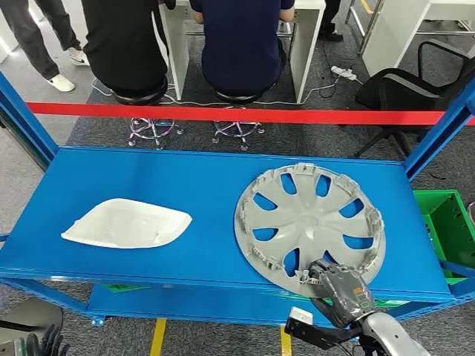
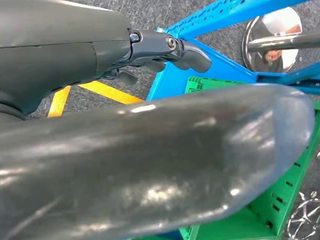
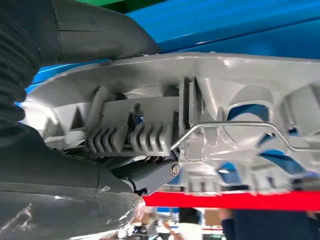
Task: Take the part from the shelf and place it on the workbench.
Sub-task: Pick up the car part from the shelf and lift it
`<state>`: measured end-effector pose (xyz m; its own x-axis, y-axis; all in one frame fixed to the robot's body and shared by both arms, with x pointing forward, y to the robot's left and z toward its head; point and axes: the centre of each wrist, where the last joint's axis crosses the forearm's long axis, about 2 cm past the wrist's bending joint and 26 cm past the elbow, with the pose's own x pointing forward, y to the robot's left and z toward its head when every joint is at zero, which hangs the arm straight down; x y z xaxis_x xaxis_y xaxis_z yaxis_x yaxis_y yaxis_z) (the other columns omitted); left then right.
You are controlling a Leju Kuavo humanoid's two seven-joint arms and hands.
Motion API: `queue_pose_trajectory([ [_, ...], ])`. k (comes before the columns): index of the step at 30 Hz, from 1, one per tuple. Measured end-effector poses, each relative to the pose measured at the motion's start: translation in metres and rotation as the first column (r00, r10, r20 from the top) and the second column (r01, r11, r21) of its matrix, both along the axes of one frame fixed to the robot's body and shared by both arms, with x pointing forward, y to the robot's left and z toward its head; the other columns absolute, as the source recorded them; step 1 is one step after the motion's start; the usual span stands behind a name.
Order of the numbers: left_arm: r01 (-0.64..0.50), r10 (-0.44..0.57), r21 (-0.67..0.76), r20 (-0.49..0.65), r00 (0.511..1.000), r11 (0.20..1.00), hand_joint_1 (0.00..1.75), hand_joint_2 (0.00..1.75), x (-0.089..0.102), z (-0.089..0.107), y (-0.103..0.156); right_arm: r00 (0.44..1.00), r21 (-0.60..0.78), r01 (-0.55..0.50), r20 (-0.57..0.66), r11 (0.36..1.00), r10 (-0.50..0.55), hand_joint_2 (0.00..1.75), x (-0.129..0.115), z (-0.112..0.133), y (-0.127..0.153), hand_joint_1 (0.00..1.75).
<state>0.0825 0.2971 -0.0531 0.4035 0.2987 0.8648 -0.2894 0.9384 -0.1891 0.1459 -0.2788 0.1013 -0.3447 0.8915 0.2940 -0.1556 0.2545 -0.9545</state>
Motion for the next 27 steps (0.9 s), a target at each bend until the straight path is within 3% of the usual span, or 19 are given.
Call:
queue_pose_trajectory([
  [9, -0.010, 0.010, 0.003, 0.010, 1.000, 1.000, 0.00, 0.00, -0.003, -0.001, 0.001, 0.994, 0.103, -0.103, 0.052, 0.989, 0.099, 1.75, -0.011, 0.019, 0.006, 1.75],
  [14, -0.017, 0.017, 0.008, 0.016, 1.000, 1.000, 0.00, 0.00, -0.005, -0.001, 0.000, 0.982, 0.161, -0.160, 0.128, 0.974, 0.140, 1.75, -0.013, 0.029, 0.011, 1.64],
  [27, -0.034, 0.034, 0.003, 0.015, 0.999, 0.999, 0.00, 0.00, -0.009, -0.002, -0.001, 0.977, 0.169, -0.175, 0.149, 0.970, 0.151, 1.75, -0.016, 0.032, 0.014, 1.64],
])
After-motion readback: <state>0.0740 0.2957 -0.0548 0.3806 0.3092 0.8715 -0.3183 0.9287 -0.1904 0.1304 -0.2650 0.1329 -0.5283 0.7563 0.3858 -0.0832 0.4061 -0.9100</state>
